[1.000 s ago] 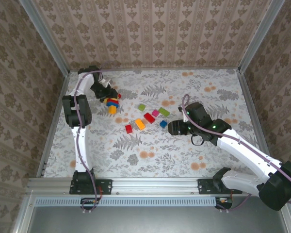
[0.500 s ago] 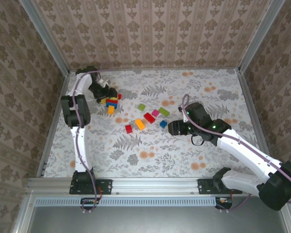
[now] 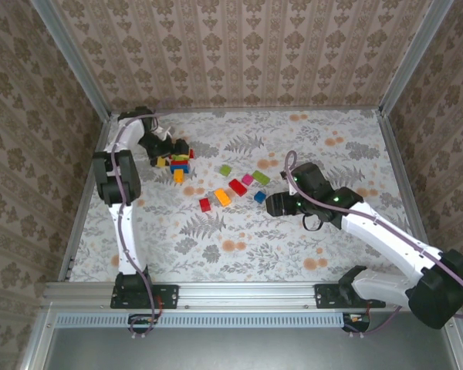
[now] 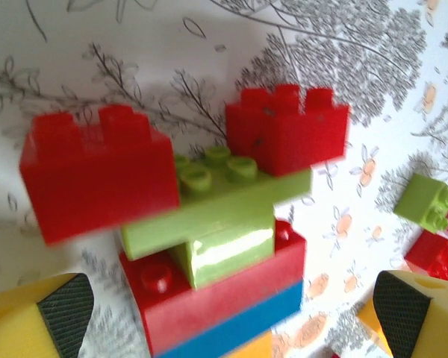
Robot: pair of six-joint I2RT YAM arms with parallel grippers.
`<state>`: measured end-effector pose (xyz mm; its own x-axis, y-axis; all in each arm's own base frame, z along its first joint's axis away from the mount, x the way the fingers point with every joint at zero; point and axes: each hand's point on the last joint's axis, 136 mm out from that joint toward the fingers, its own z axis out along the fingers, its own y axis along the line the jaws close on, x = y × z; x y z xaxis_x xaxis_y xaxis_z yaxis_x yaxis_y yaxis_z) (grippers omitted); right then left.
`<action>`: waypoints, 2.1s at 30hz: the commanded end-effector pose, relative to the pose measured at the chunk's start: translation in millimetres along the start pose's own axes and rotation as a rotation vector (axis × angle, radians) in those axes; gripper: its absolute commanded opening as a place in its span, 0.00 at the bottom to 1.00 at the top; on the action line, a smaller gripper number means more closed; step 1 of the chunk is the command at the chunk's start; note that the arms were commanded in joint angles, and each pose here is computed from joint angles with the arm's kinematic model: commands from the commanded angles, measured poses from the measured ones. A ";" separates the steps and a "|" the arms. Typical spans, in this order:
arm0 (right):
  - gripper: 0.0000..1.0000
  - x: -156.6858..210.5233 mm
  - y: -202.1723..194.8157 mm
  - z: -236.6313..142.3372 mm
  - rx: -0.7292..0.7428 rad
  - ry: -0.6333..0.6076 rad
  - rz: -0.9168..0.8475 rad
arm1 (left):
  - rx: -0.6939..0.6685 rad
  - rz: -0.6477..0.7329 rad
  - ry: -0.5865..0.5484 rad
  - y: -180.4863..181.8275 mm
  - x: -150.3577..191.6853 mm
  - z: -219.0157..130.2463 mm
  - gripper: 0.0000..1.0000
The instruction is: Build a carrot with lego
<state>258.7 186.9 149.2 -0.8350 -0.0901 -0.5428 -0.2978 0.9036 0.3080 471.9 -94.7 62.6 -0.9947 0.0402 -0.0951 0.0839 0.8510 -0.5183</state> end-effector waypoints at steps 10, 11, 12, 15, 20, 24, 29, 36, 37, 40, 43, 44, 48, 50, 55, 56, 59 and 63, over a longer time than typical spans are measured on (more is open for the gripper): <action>0.74 -1.9 44.0 36.5 0.073 0.124 -0.162 | -0.050 0.170 -0.654 -101.8 30.2 -195.2 1.00; 0.74 -5.0 49.6 40.9 0.071 0.129 -0.162 | -0.047 0.166 -0.721 -107.0 38.6 -208.3 1.00; 0.74 -9.1 56.4 45.3 0.069 0.131 -0.164 | -0.043 0.155 -0.785 -110.7 48.4 -220.8 1.00; 0.74 -21.2 75.7 60.5 0.075 0.145 -0.184 | -0.005 0.102 -0.925 -113.5 77.6 -237.4 1.00; 0.73 -40.6 107.0 95.6 0.098 0.181 -0.231 | -0.076 -0.075 -0.915 -78.5 116.0 -212.1 1.00; 0.73 -50.1 120.9 129.6 0.131 0.219 -0.261 | -0.181 -0.111 -0.892 -52.5 140.3 -192.3 1.00; 0.73 -49.2 130.7 163.5 0.134 0.265 -0.261 | -0.301 -0.139 -0.862 -27.7 159.9 -183.0 1.00; 0.73 -43.6 147.6 192.9 0.133 0.302 -0.281 | -0.318 -0.142 -0.768 -16.8 158.7 -161.6 1.00; 0.73 -42.9 148.9 195.2 0.133 0.307 -0.284 | -0.316 -0.140 -0.764 -16.7 157.5 -160.4 1.00; 0.73 -40.2 151.1 200.3 0.136 0.317 -0.289 | -0.311 -0.140 -0.758 -15.6 154.9 -158.9 1.00; 0.73 -38.4 154.1 201.6 0.133 0.320 -0.293 | -0.293 -0.139 -0.759 -16.4 153.6 -158.5 1.00; 0.73 -37.4 154.7 201.9 0.132 0.323 -0.294 | -0.290 -0.140 -0.761 -16.4 153.3 -159.0 1.00; 0.71 -33.3 154.1 202.9 0.140 0.334 -0.303 | -0.289 -0.141 -0.765 -15.6 153.4 -160.0 1.00; 0.69 -31.7 152.5 204.1 0.145 0.339 -0.301 | -0.285 -0.141 -0.763 -15.5 153.7 -159.0 1.00; 0.68 -25.7 151.5 211.1 0.144 0.355 -0.295 | -0.280 -0.138 -0.764 -16.9 153.7 -159.3 1.00; 0.67 -24.6 151.5 212.3 0.144 0.358 -0.294 | -0.280 -0.139 -0.764 -16.6 153.8 -159.1 1.00; 0.66 -23.3 151.3 214.2 0.143 0.362 -0.294 | -0.278 -0.136 -0.762 -16.9 153.4 -158.6 1.00; 0.61 -22.2 152.2 216.9 0.141 0.366 -0.292 | -0.271 -0.135 -0.755 -17.3 152.6 -156.7 1.00</action>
<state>336.1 416.0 41.7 -0.8305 -0.4711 -0.2971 -0.5094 0.8583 0.0629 307.5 -20.6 189.3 -0.6774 -0.3669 -0.6376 -0.1690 0.9212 -0.3505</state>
